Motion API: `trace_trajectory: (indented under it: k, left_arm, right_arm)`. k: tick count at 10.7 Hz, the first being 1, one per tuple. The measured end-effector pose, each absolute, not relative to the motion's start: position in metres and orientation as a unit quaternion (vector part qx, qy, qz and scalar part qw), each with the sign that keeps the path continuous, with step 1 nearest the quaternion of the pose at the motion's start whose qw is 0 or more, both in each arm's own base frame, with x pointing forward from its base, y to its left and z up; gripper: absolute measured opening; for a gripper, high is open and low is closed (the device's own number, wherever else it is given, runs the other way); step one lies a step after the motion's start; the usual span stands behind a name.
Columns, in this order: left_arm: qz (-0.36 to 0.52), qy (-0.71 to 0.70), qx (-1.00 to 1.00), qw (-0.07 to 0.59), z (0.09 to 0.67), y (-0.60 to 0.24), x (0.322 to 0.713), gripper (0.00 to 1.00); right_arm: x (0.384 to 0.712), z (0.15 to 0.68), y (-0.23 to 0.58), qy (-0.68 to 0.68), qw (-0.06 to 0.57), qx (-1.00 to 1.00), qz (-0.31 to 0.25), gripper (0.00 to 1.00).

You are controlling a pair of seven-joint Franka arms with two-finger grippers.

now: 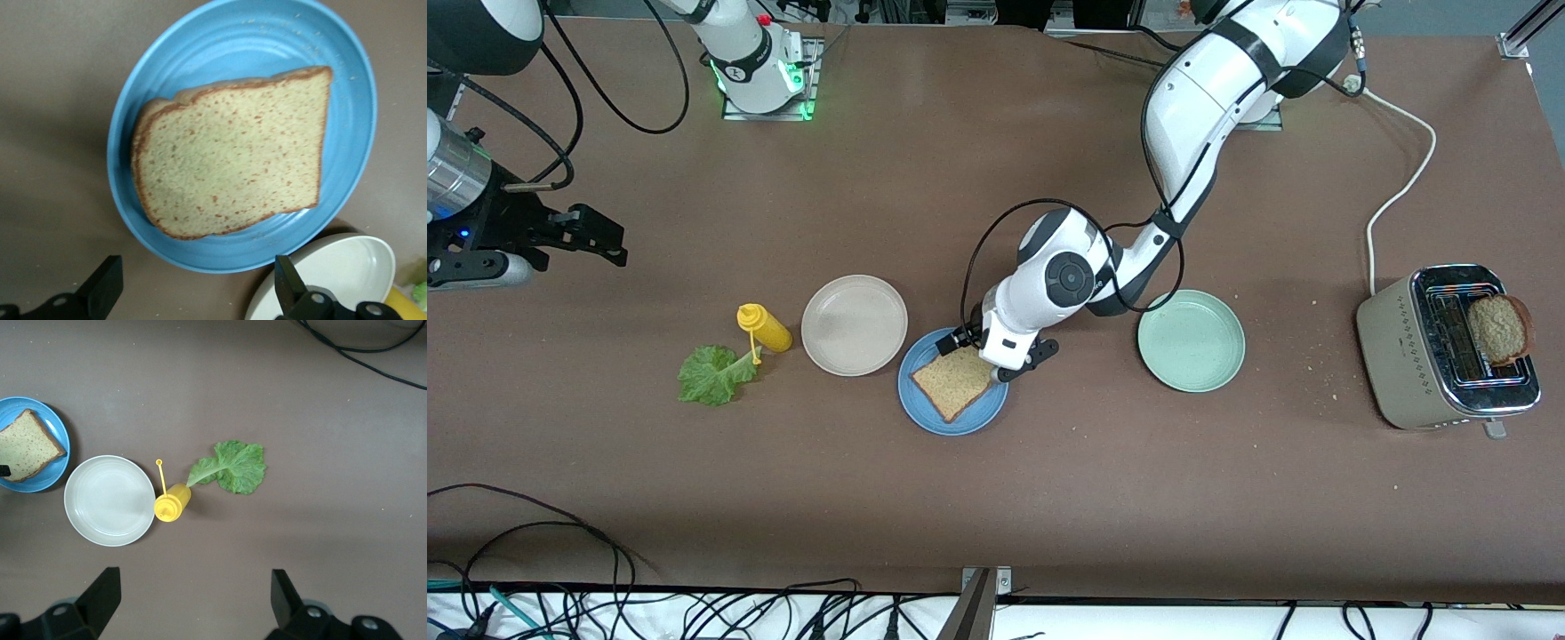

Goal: Make sandwich in blue plate with both arms
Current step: 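Lower the bread onto the blue plate and open the left gripper, then raise the left gripper toward the toaster while the right gripper reaches out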

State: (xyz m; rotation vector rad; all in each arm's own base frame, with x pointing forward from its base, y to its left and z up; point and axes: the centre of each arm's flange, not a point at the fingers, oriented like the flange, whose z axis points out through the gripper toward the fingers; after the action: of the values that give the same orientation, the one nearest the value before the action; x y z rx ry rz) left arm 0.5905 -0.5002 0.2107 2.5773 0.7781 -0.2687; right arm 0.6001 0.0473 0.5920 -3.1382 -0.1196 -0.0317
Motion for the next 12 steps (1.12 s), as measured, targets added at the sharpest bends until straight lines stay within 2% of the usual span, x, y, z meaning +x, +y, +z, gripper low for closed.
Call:
trace_trajectory:
  k: [4,6,12]
  left_arm:
    - [-0.129,0.271,0.936,0.182,0.219,-0.492,0.590,1.00]
    - [-0.134,0.272,0.937,0.170,0.262,-0.469,0.607,1.00]
    - [-0.064,0.273,0.958,0.049,0.414,-0.324,0.651,1.00]
  right_arm:
    - [0.600,0.592,0.047,-0.038,0.000,-0.999,-0.010,1.00]
    - [0.600,0.592,0.048,-0.038,0.001,-0.999,-0.010,1.00]
    - [0.600,0.590,0.056,-0.046,0.001,-0.999,-0.009,1.00]
